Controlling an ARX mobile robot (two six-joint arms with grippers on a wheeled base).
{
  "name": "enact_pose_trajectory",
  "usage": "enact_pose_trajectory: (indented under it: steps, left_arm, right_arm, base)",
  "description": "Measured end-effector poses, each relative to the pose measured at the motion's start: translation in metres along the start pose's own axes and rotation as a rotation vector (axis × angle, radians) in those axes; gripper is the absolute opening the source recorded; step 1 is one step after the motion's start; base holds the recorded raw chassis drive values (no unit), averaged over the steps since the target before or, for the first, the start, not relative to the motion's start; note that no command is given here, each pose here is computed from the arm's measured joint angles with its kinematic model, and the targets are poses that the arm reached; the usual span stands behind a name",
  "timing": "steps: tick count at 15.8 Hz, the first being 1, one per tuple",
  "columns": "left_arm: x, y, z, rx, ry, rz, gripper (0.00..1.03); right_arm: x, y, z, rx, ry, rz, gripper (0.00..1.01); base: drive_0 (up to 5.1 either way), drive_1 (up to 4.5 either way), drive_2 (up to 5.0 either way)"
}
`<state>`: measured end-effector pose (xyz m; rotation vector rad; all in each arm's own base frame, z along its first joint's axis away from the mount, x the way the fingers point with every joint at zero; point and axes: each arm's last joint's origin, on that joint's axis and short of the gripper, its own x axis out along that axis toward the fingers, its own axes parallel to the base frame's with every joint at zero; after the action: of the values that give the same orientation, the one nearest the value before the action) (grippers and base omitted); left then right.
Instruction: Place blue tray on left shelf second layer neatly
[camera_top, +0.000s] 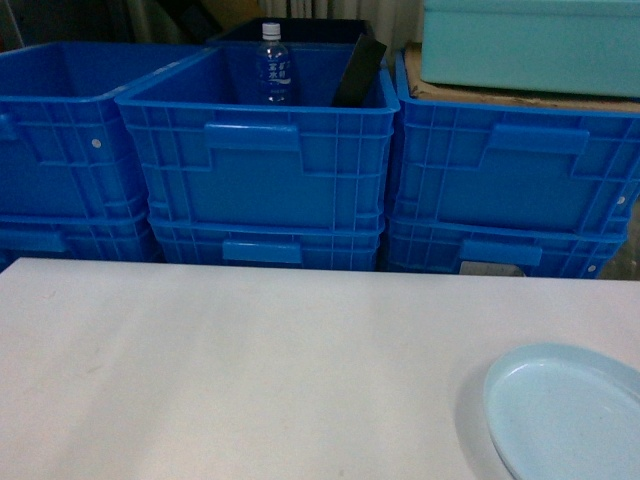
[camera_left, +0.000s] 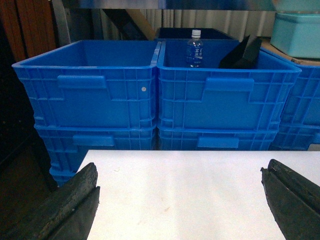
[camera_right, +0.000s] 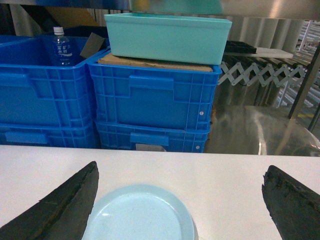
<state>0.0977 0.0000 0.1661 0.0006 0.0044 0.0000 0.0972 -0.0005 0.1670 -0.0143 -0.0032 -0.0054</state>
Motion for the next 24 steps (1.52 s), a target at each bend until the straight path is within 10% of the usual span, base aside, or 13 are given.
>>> enact_pose_trajectory:
  steps: [8, 13, 24]
  left_arm:
    - [0.0, 0.0, 0.0, 0.0, 0.0, 0.0, 0.98]
    - [0.0, 0.0, 0.0, 0.0, 0.0, 0.0, 0.98]
    - [0.0, 0.0, 0.0, 0.0, 0.0, 0.0, 0.98]
  right_arm:
    - [0.02, -0.005, 0.009, 0.021, -0.047, 0.048, 0.98]
    - [0.058, -0.022, 0.04, 0.034, -0.041, 0.074, 0.98]
    - [0.128, -0.034, 0.006, 0.015, 0.239, 0.141, 0.98]
  base:
    - [0.0, 0.0, 0.0]
    - [0.0, 0.0, 0.0]
    - [0.0, 0.0, 0.0]
